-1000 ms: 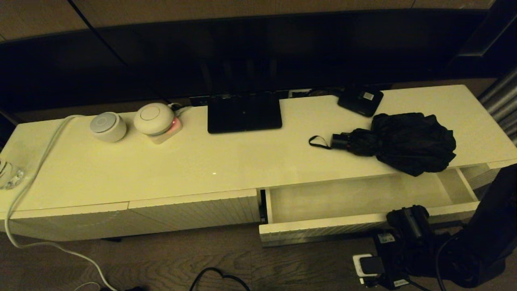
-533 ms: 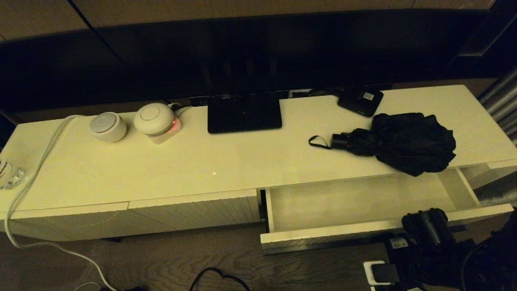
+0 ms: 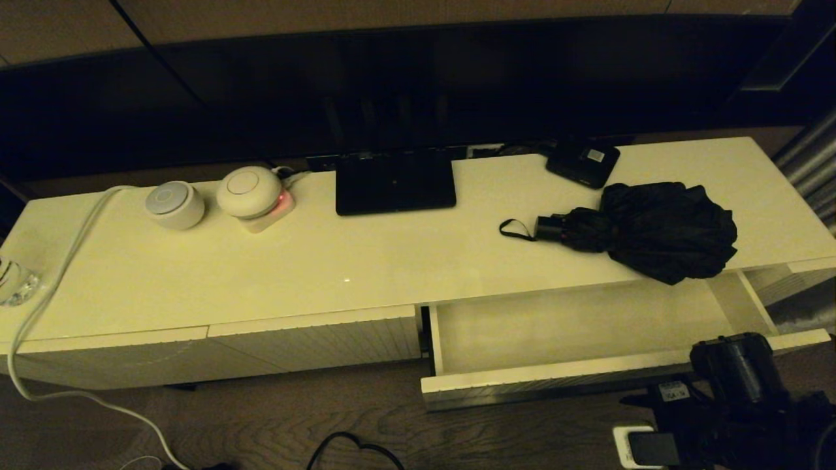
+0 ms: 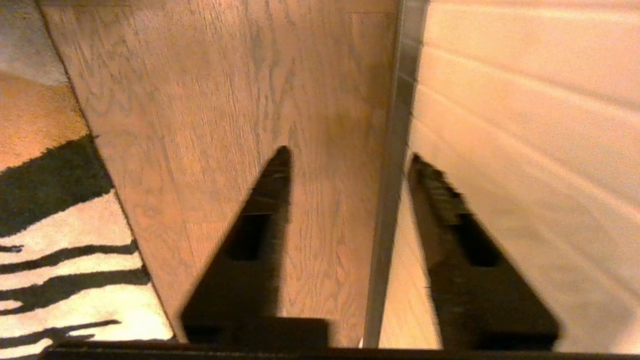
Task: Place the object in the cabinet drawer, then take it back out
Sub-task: Open the drawer
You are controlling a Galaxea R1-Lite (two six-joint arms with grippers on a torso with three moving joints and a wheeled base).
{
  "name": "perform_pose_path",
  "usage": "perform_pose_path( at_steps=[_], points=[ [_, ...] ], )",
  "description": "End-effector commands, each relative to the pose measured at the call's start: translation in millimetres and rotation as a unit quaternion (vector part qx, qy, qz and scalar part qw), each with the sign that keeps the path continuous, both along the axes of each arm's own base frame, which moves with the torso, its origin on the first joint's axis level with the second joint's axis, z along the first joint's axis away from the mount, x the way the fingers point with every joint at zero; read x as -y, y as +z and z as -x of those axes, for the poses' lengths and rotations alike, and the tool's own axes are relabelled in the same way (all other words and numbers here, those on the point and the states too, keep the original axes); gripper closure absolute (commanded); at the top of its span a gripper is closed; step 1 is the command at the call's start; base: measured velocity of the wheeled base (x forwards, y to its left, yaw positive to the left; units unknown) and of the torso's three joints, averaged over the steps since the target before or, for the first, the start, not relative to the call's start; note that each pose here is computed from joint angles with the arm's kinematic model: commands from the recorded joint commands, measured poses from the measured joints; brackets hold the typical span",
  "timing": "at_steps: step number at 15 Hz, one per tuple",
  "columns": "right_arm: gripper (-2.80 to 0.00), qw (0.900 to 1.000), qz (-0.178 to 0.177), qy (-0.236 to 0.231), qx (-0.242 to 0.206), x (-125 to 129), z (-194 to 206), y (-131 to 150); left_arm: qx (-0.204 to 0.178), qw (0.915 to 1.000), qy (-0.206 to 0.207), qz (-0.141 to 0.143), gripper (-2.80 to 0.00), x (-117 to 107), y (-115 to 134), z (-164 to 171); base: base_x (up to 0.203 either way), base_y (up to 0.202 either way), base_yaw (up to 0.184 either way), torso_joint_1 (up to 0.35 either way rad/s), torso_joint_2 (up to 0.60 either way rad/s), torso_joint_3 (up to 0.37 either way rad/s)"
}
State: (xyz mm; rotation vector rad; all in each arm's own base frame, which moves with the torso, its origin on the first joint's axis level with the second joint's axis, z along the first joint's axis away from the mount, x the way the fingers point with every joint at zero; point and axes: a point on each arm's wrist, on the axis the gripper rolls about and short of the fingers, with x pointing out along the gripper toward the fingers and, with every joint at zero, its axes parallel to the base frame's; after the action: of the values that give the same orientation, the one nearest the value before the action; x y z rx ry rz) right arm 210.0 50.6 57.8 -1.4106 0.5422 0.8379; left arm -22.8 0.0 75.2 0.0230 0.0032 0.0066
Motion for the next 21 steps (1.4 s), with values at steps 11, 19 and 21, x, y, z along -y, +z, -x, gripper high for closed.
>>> perform_pose_path(
  at_steps=[11, 19, 21],
  points=[
    [0.00, 0.967, -0.177, -0.184, -0.003, 26.0, 111.3, 126.7, -0.002, 1.0000, 0.001, 0.000, 0.00, 0.0, -0.8, -0.2, 0.000, 0.000, 0.000, 0.000, 0.00, 0.000],
    [0.00, 0.758, -0.344, -0.527, -0.170, 16.8, 74.2, 171.2, -0.002, 1.0000, 0.001, 0.000, 0.00, 0.0, -0.8, -0.2, 0.000, 0.000, 0.000, 0.000, 0.00, 0.000],
    [0.00, 0.677, -0.390, -0.593, -0.196, 9.6, 50.5, 174.5, -0.002, 1.0000, 0.001, 0.000, 0.00, 0.0, -0.8, -0.2, 0.000, 0.000, 0.000, 0.000, 0.00, 0.000]
  ],
)
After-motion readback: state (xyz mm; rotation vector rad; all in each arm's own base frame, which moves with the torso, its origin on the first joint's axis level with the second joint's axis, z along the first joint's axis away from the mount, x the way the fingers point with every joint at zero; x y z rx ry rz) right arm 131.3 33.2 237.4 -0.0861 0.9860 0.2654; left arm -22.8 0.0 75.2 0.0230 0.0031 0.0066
